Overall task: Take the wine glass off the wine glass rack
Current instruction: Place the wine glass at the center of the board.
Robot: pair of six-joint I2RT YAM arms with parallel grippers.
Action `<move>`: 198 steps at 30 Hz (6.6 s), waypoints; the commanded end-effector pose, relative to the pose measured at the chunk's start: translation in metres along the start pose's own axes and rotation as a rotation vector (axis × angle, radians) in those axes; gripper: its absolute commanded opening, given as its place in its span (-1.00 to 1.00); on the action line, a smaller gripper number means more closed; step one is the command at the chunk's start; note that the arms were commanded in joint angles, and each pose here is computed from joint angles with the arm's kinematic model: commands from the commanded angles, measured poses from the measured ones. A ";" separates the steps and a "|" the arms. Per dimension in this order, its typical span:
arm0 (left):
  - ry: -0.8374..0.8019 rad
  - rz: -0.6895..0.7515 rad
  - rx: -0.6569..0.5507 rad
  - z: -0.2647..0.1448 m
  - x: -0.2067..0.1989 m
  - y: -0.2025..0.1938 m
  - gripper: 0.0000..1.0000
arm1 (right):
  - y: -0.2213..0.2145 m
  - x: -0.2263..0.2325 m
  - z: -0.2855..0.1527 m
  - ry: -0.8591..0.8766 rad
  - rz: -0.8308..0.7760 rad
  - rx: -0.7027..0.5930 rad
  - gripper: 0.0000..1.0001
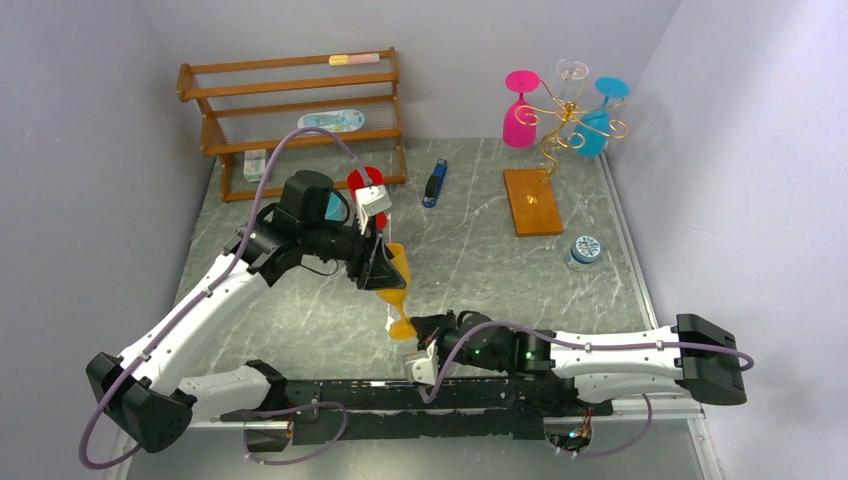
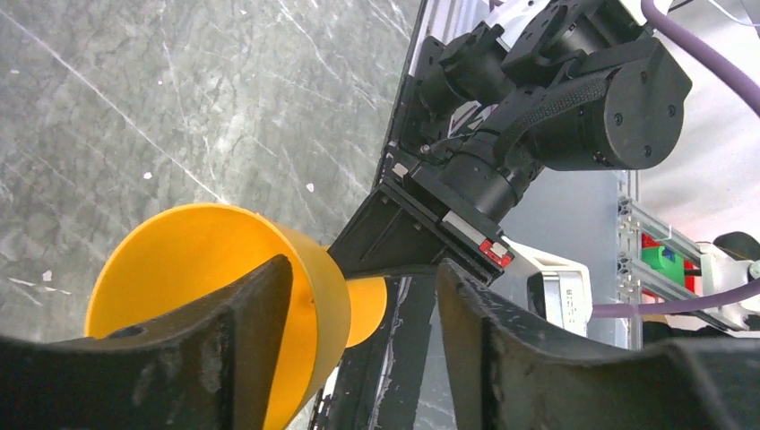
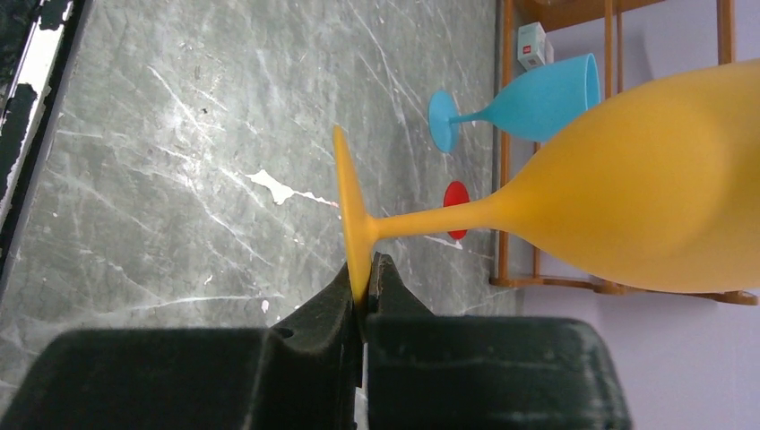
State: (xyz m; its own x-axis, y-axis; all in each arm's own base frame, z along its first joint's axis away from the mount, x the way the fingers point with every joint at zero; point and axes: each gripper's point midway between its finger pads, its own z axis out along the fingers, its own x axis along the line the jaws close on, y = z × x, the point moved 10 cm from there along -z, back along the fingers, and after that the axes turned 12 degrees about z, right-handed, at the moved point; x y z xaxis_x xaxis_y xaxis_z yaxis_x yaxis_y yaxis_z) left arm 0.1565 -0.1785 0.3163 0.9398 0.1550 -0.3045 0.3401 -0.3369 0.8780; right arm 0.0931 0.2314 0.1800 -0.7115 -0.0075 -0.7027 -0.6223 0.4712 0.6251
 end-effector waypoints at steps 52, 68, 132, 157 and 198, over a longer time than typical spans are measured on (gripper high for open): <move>0.023 0.104 0.111 0.011 -0.010 0.017 -0.90 | -0.009 0.007 -0.002 -0.030 0.004 0.020 -0.72; 0.128 0.121 0.103 0.003 -0.009 0.020 -0.90 | -0.004 -0.002 -0.008 -0.100 0.029 -0.006 0.02; 1.118 -0.185 0.198 0.008 0.112 -0.076 -0.90 | -0.028 -0.155 -0.078 -0.743 1.712 -0.021 0.88; 1.172 -0.203 0.222 0.003 0.122 -0.072 -0.90 | -0.033 -0.153 -0.072 -0.743 1.744 0.009 0.88; 1.056 -0.141 -0.023 -0.037 0.072 -0.003 0.70 | 0.008 -0.216 -0.122 -0.943 1.474 -0.042 0.91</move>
State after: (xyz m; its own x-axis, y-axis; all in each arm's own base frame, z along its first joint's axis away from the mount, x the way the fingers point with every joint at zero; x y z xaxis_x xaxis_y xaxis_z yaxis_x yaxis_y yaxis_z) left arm 0.2311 -0.1351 0.2848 0.3471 0.9336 0.0894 0.4799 -0.2587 0.8383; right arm 0.2013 0.1415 0.3601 -0.2602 0.8065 0.5309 0.3816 -0.4192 0.8238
